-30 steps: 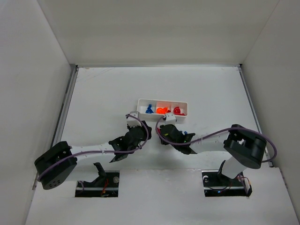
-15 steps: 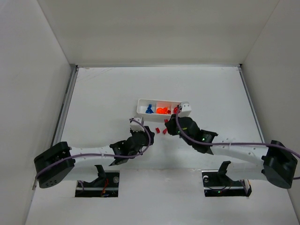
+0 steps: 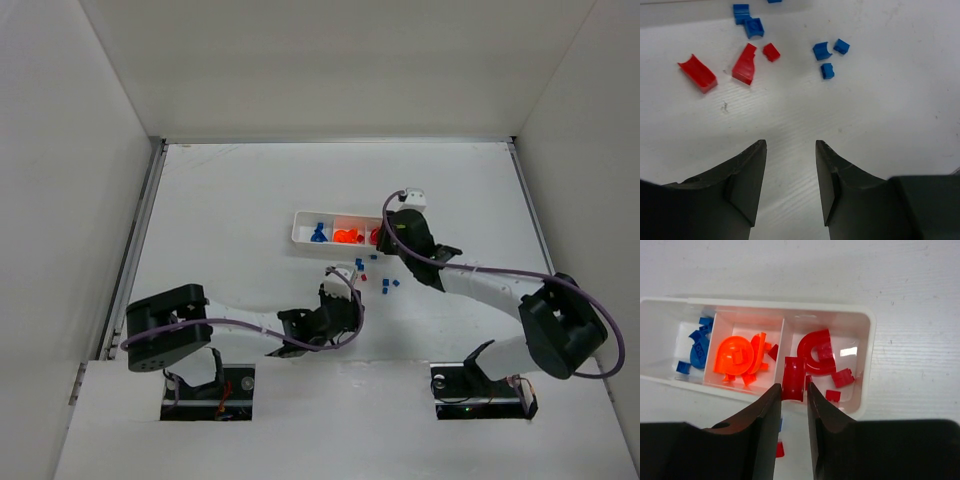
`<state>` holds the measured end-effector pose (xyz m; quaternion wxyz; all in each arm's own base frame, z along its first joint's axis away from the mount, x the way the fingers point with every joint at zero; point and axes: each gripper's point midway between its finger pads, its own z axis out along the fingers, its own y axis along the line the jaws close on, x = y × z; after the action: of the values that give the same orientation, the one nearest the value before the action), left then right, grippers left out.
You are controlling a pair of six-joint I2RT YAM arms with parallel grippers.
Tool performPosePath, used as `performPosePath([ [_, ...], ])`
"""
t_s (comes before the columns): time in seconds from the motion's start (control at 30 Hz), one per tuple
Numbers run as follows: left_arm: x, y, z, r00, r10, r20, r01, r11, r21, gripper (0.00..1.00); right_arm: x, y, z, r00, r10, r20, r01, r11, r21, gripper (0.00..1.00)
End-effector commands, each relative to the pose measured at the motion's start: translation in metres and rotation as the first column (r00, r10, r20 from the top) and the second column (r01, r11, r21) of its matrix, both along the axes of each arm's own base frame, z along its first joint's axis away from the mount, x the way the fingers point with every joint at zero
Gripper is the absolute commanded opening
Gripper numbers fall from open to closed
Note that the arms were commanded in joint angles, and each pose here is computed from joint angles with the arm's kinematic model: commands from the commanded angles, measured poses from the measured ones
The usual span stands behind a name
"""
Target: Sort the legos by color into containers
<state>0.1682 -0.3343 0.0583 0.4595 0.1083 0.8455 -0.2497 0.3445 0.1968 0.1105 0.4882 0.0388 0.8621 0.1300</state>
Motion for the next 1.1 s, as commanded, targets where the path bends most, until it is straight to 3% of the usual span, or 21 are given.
performPosePath([
  [0.0,-0.002,-0.028,0.018,0.999,-0.028,0.03,0.03,0.998,-0.05,0.42,0.017,0.009,0.023,0.998,0.018,0.063,-0.019,1.0,0.016,0.39],
  [0.17,-0.013,-0.058,0.013,0.995,-0.092,0.046,0.093,0.996,-0.013,0.42,0.013,-0.001,0.033,0.995,-0.005,0.103,0.002,1.0,0.031,0.5],
  [0.33,-0.009,-0.079,0.006,0.991,-0.11,0.074,0.106,0.993,0.048,0.42,0.001,-0.017,0.049,0.988,-0.032,0.152,0.022,0.997,0.069,0.49],
  [0.6,0.027,-0.087,-0.015,0.992,-0.036,0.123,0.015,0.984,0.175,0.42,-0.011,-0.042,0.046,0.98,-0.093,0.174,0.065,0.985,0.161,0.46],
  [0.93,0.053,-0.089,-0.028,0.991,0.01,0.136,-0.043,0.969,0.245,0.34,-0.01,-0.045,0.044,0.981,-0.098,0.17,0.065,0.98,0.187,0.45],
  [1.07,0.053,-0.091,-0.035,0.992,-0.002,0.13,-0.033,0.963,0.266,0.26,-0.01,-0.046,0.047,0.978,-0.103,0.18,0.066,0.977,0.2,0.45],
])
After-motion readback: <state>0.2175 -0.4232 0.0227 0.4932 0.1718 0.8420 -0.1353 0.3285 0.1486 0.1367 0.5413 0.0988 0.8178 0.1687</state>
